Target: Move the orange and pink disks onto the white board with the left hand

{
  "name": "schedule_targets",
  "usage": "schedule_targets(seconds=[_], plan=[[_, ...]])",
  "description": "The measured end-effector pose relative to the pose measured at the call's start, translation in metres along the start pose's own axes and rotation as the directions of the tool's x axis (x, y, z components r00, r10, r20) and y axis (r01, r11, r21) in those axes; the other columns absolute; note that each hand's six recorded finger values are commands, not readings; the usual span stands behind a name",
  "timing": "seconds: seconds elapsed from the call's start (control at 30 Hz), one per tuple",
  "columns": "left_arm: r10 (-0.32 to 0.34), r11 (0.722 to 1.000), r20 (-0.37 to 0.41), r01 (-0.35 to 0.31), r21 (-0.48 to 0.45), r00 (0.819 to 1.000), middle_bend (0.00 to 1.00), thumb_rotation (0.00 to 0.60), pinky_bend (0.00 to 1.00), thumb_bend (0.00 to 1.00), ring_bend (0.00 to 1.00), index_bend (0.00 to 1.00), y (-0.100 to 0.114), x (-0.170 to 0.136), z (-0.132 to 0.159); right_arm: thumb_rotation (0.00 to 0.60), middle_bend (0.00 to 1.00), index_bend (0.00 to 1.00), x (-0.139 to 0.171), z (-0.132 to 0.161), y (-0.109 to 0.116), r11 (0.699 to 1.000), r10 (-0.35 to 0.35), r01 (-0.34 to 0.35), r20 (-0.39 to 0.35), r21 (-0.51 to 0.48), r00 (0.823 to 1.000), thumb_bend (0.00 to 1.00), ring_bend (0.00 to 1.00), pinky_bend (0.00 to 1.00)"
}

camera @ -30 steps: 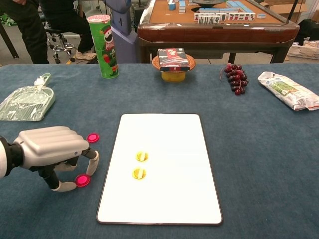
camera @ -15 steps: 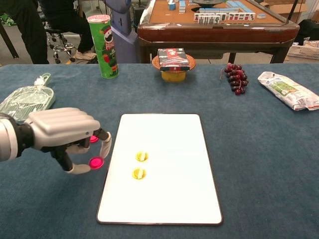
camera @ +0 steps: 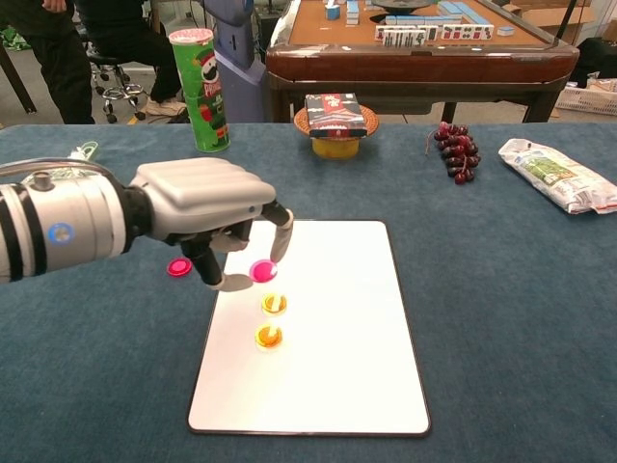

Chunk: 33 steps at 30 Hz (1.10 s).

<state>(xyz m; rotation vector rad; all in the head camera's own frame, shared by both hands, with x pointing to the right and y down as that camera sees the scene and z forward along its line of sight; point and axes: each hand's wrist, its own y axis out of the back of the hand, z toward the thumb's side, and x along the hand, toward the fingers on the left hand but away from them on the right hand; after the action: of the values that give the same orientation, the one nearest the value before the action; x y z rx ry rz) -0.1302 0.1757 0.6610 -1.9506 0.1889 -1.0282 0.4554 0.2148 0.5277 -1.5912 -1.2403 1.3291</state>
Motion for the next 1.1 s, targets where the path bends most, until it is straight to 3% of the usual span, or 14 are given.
schedule_targets(seconds=[0.33,0.83,0.97,1.1], plan=[[0.012,1.0,-0.012,-0.012,0.015,1.0,1.0,0.6,1.0,0.36,1.0,0.57,0.01,0.036,0.009,0.6,0.49,0.57,0.001,-0.004,0.005,1.0,-0.01,0.011,0.006,-0.018,1.0,0.39,0.54,0.56],[0.025,0.999,-0.082,-0.021,0.047,0.996,1.0,0.6,1.0,0.36,1.0,0.56,0.012,0.082,-0.005,0.6,0.49,0.57,0.0,-0.008,0.008,0.999,-0.011,0.012,0.012,-0.031,1.0,0.39,0.54,0.56],[0.035,0.998,-0.109,-0.029,0.056,0.993,1.0,0.6,1.0,0.36,1.0,0.52,0.014,0.092,-0.01,0.6,0.49,0.57,0.0,-0.008,0.008,0.999,-0.011,0.011,0.01,-0.032,1.0,0.39,0.54,0.56],[0.036,0.997,-0.133,-0.028,0.068,0.99,1.0,0.6,1.0,0.36,1.0,0.4,0.014,0.099,-0.013,0.6,0.49,0.57,0.001,-0.008,0.008,0.999,-0.011,0.011,0.009,-0.033,1.0,0.39,0.54,0.56]])
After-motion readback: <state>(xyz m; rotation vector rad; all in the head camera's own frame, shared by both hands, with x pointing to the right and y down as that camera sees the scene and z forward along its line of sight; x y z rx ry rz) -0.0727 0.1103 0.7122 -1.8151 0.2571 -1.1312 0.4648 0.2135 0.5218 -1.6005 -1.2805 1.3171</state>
